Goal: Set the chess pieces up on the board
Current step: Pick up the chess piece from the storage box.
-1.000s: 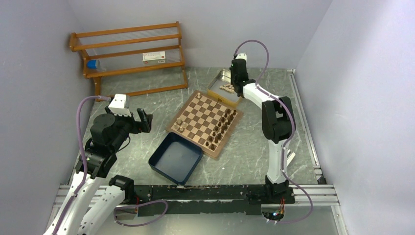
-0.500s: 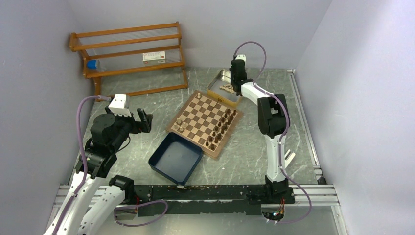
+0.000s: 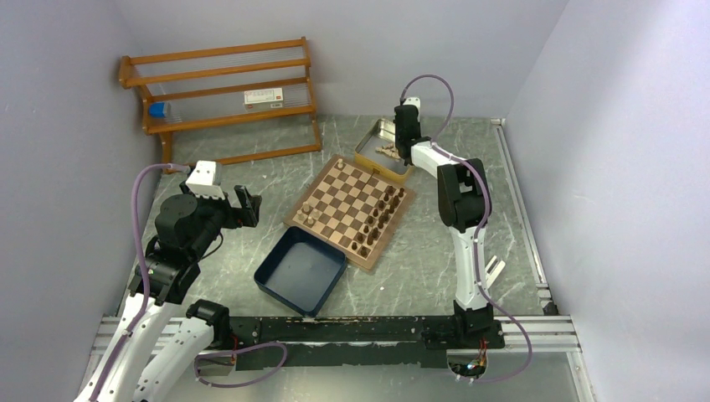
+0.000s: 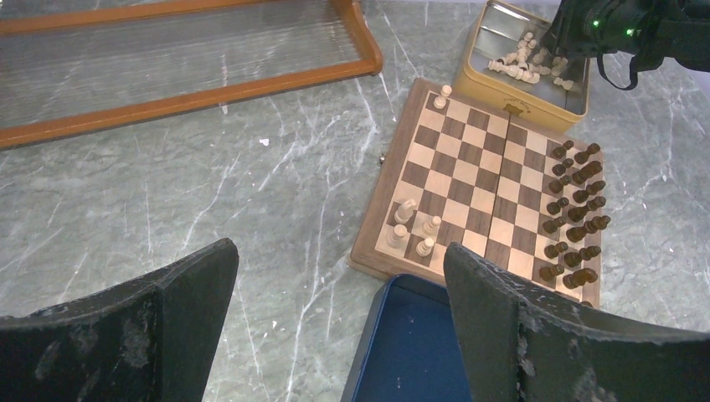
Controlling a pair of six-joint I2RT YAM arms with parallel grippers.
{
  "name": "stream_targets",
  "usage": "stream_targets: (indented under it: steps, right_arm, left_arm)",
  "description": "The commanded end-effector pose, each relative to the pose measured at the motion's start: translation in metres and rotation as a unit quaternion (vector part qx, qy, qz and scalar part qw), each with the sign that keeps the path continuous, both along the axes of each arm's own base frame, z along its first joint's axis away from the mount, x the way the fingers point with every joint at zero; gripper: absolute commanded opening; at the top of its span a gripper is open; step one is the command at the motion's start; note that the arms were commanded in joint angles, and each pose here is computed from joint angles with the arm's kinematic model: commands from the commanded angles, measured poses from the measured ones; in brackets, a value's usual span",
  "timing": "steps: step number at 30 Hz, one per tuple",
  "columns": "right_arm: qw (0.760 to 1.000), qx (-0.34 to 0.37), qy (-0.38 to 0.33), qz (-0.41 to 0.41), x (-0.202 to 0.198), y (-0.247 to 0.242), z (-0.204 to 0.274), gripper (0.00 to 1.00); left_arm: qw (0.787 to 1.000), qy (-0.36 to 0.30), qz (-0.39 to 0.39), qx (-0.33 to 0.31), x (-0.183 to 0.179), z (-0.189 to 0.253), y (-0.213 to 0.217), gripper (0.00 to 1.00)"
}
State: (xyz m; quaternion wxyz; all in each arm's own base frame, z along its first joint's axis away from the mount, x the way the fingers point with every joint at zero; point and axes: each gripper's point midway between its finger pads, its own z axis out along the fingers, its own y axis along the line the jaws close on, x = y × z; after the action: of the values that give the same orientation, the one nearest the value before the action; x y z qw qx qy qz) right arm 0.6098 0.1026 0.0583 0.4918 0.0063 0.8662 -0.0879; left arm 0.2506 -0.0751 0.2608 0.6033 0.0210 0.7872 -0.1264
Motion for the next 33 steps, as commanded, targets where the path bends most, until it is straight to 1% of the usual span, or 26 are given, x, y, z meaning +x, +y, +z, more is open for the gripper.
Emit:
stream_targets:
  steps: [1,16,33]
  right_arm:
    - [1.000,0.000,-0.019,-0.013,0.013,-0.009,0.007,0.26]
    - [1.000,0.005,-0.010,-0.011,0.017,-0.010,-0.002,0.30]
    - [1.000,0.011,0.001,-0.009,0.017,-0.012,-0.014,0.30]
  left_arm:
    - [1.000,-0.007,-0.002,-0.002,0.002,0.003,0.000,0.97]
    - [1.000,-0.005,-0.002,-0.002,0.003,0.002,-0.001,0.97]
    - [1.000,-0.004,0.000,-0.002,0.003,0.002,0.000,0.97]
